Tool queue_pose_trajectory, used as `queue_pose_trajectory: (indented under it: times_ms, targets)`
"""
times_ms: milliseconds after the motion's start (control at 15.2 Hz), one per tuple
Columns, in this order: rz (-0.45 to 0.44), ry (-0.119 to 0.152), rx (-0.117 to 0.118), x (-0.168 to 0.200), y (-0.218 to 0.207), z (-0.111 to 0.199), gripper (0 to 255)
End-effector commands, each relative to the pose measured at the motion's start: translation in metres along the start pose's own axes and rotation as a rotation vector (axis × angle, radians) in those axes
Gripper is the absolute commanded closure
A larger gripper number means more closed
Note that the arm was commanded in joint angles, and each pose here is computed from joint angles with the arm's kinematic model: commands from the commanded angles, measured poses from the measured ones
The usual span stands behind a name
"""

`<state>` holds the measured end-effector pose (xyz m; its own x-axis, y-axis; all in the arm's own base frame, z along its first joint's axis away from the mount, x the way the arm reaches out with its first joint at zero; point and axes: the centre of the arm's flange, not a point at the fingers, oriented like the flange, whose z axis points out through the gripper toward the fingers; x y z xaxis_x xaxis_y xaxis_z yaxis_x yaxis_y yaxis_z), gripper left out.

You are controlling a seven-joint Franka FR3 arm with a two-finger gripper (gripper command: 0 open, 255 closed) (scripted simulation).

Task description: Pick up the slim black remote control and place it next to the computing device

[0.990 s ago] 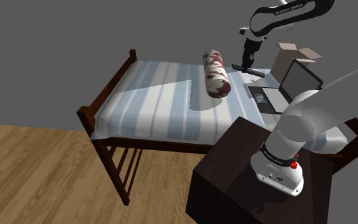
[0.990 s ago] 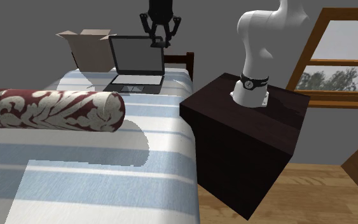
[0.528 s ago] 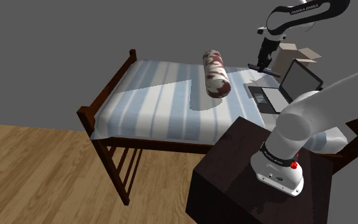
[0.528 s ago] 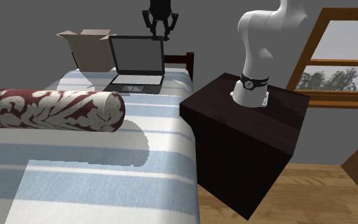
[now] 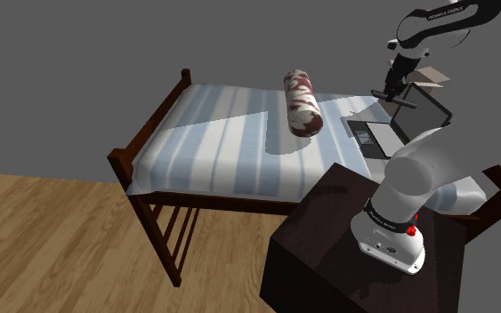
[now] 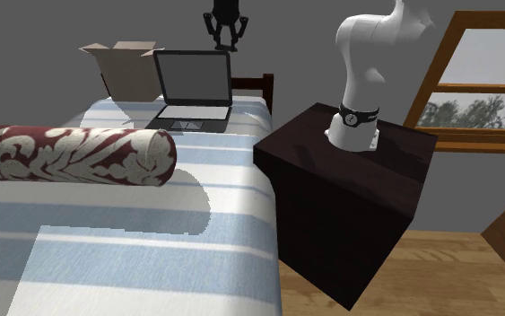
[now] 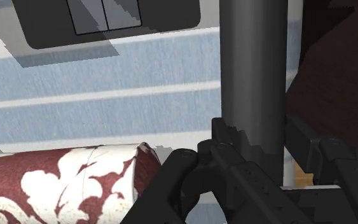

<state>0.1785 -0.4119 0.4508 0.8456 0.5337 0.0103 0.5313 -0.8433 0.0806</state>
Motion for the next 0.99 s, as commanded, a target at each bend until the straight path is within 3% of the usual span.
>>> queue_pose_trajectory:
  times_ms: [0,924]
  targets:
    - [-0.002,0.0,0.0,-0.027,0.007,-0.002,255]
    - [-0.002,0.0,0.0,-0.206,0.051,0.0,255]
